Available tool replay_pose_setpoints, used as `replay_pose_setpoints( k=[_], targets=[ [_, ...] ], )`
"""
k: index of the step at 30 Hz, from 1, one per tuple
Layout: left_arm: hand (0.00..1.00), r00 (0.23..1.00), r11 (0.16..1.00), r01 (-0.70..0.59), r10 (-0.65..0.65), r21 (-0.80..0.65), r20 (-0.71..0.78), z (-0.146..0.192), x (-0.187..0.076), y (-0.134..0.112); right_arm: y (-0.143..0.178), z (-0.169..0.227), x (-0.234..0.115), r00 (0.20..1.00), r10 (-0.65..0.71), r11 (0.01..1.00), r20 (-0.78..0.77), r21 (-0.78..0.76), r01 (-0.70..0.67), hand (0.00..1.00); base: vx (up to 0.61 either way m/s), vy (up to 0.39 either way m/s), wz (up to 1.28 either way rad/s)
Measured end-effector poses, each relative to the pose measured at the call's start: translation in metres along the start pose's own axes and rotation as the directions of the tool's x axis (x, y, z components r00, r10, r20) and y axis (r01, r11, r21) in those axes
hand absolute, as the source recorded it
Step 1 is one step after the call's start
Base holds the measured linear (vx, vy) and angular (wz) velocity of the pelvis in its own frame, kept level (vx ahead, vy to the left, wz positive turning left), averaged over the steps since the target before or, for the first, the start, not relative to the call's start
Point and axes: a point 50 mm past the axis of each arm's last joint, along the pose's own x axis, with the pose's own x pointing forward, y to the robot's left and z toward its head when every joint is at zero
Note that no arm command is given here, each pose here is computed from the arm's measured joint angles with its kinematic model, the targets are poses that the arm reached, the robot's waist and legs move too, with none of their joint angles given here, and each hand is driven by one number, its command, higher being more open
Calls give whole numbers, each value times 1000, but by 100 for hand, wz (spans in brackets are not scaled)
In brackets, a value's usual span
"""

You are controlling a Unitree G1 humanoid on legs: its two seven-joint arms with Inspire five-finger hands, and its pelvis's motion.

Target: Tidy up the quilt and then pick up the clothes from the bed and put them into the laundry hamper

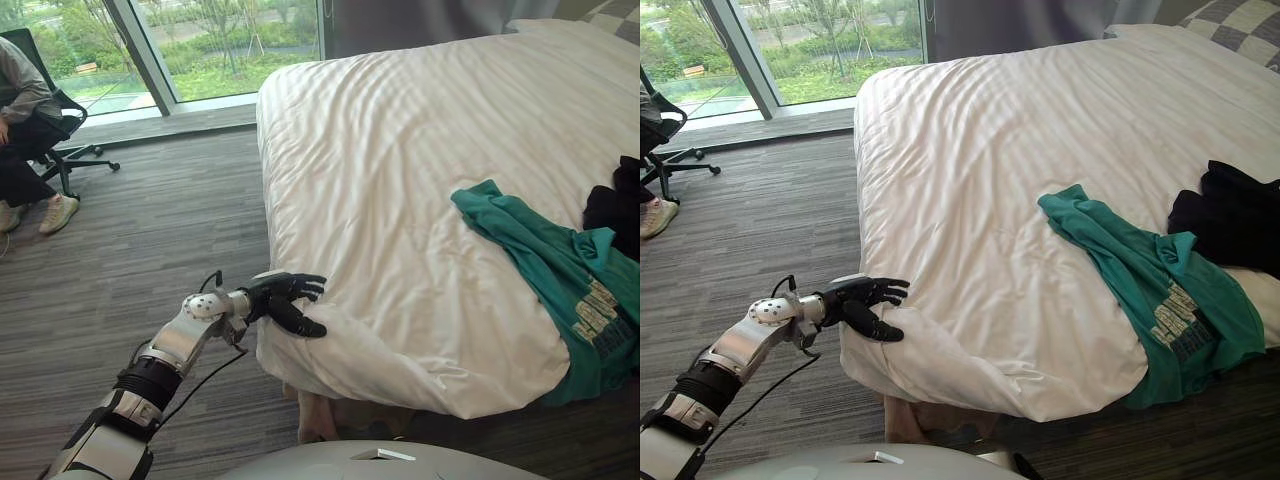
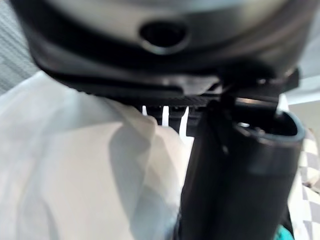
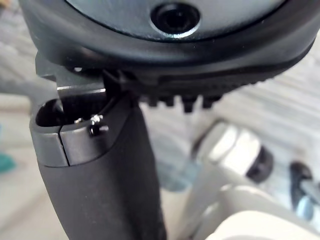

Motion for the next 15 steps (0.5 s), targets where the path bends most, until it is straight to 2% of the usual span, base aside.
replay_pose_setpoints(
  k=[7, 12, 15],
  targets=[
    [0, 999, 989, 20, -13, 144, -51, 5, 2, 0, 4, 9, 2, 1000, 12, 1000, 21, -8, -12, 100, -19, -7, 10],
    [0, 992, 969, 111, -93, 222, -90, 9, -7, 0, 1, 19, 3, 999, 6, 1000, 43, -17, -6, 100, 31, -7, 10],
    [0, 969, 938, 233, -203, 256, -139, 12, -25, -2, 6, 26, 5, 999, 19, 1000, 46, -23, -18, 100, 11, -5, 7]
  ],
)
